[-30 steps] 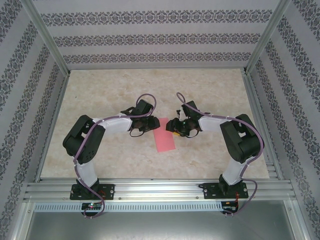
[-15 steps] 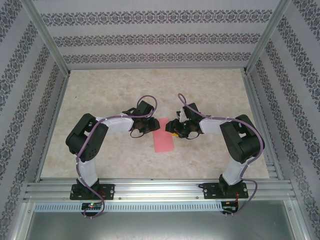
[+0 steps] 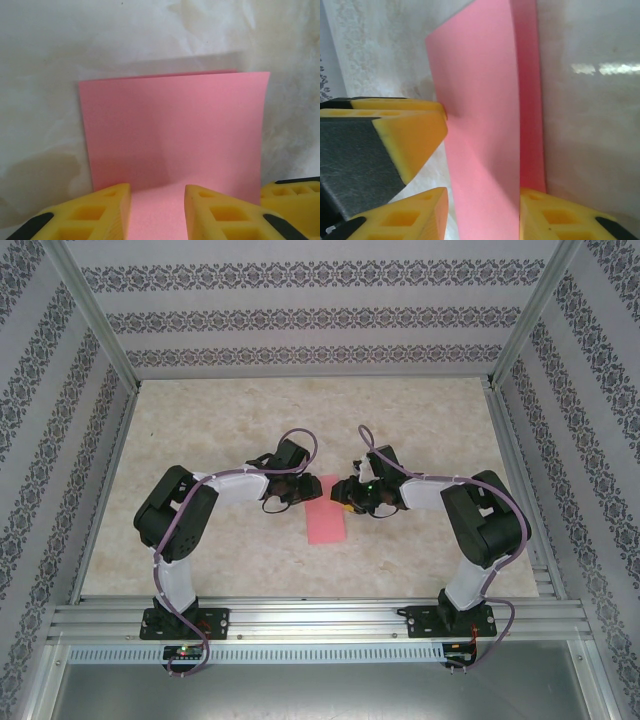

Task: Fold a paper plane with a square sheet of paper (pick it up from the middle)
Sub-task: Third fold the triangle at the center of the table.

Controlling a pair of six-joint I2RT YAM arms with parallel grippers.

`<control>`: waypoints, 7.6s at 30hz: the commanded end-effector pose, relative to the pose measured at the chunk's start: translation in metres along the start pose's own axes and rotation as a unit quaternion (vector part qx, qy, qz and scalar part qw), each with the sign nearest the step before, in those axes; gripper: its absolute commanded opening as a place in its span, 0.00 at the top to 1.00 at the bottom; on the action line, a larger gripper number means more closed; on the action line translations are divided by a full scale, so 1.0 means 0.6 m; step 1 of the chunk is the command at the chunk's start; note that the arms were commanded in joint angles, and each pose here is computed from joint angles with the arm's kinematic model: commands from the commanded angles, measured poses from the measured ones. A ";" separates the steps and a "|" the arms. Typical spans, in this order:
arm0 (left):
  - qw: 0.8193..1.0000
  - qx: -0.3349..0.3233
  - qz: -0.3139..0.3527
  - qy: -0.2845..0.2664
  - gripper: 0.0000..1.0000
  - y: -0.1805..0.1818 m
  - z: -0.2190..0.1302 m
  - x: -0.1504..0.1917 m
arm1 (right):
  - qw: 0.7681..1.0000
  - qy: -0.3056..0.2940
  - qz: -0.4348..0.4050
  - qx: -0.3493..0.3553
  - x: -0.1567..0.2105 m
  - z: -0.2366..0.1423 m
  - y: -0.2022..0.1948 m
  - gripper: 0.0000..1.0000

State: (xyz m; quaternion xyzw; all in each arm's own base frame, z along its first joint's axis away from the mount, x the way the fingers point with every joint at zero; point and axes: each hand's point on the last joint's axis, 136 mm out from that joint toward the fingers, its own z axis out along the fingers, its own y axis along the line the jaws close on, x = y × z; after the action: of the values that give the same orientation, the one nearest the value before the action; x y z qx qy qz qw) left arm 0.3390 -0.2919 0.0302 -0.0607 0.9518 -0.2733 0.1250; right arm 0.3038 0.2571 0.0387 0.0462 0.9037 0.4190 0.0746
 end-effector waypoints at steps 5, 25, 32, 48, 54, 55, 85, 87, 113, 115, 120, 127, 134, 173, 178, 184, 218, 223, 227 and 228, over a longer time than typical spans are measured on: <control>0.999 0.015 0.030 -0.010 0.66 -0.019 -0.021 0.001 | 1.000 0.001 -0.001 -0.031 -0.018 0.016 0.007 0.70; 0.948 -0.056 0.311 -0.047 0.44 -0.032 -0.124 0.153 | 0.991 -0.059 0.111 -0.047 -0.015 -0.001 0.014 0.95; 0.906 -0.096 0.412 -0.038 0.40 -0.059 -0.111 0.199 | 0.991 -0.058 0.112 -0.046 -0.008 0.001 0.026 0.95; 0.851 -0.199 0.482 -0.064 0.36 -0.078 -0.072 0.193 | 0.991 -0.051 0.114 -0.046 -0.003 0.003 0.027 0.93; 0.846 -0.217 0.481 -0.081 0.43 -0.078 -0.071 0.179 | 0.992 -0.046 0.111 -0.037 -0.001 0.003 0.021 0.92; 0.846 -0.216 0.481 -0.082 0.45 -0.078 -0.071 0.179 | 0.992 -0.045 0.111 -0.036 -0.001 0.004 0.020 0.92; 0.899 -0.037 0.437 -0.018 1.00 -0.118 -0.070 0.201 | 0.993 -0.089 0.011 0.075 -0.030 -0.085 0.003 0.70; 0.903 -0.025 0.429 -0.009 1.00 -0.116 -0.070 0.199 | 0.994 -0.086 -0.003 0.065 -0.036 -0.083 0.018 0.75; 0.930 0.013 0.366 0.029 1.00 -0.075 -0.065 0.168 | 0.980 0.077 -0.085 0.165 -0.029 0.058 -0.048 0.89; 0.931 0.013 0.363 0.030 1.00 -0.072 -0.063 0.163 | 0.979 0.078 -0.087 0.167 -0.029 0.058 -0.049 0.89; 0.934 0.005 0.356 0.028 1.00 -0.061 -0.060 0.148 | 0.979 0.077 -0.089 0.166 -0.030 0.057 -0.048 0.89; 0.936 -0.016 0.350 0.028 1.00 -0.038 -0.055 0.129 | 0.980 0.073 -0.086 0.163 -0.032 0.058 -0.044 0.89; 0.938 -0.017 0.344 0.025 1.00 -0.029 -0.050 0.108 | 0.981 0.074 -0.081 0.161 -0.030 0.059 -0.045 0.89; 0.942 -0.066 0.326 0.037 0.98 0.018 -0.023 0.094 | 0.984 0.067 -0.066 0.154 -0.034 0.062 -0.046 0.86; 0.943 -0.066 0.322 0.040 0.98 0.020 -0.025 0.098 | 0.984 0.063 -0.062 0.156 -0.036 0.061 -0.048 0.86; 0.945 -0.062 0.320 0.029 0.98 0.016 -0.028 0.094 | 0.984 0.062 -0.059 0.155 -0.036 0.062 -0.049 0.87; 0.935 -0.061 0.349 0.021 0.95 0.010 -0.016 0.083 | 0.986 0.061 -0.047 0.149 -0.031 0.066 -0.055 0.86; 0.933 -0.070 0.351 0.033 0.95 0.022 -0.008 0.088 | 0.986 0.061 -0.046 0.149 -0.031 0.067 -0.055 0.86; 0.933 -0.074 0.350 0.030 0.95 0.029 -0.008 0.090 | 0.986 0.061 -0.046 0.149 -0.031 0.067 -0.055 0.86; 0.933 -0.072 0.351 0.027 0.95 0.026 -0.010 0.088 | 0.986 0.061 -0.046 0.149 -0.032 0.067 -0.056 0.86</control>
State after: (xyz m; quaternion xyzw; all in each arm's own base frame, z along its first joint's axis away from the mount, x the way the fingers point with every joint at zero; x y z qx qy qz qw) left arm 0.2741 -0.2879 0.0188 0.2734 0.9357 -0.1518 0.1633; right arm 0.3377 0.2722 0.0128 -0.0281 0.9513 0.3026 0.0522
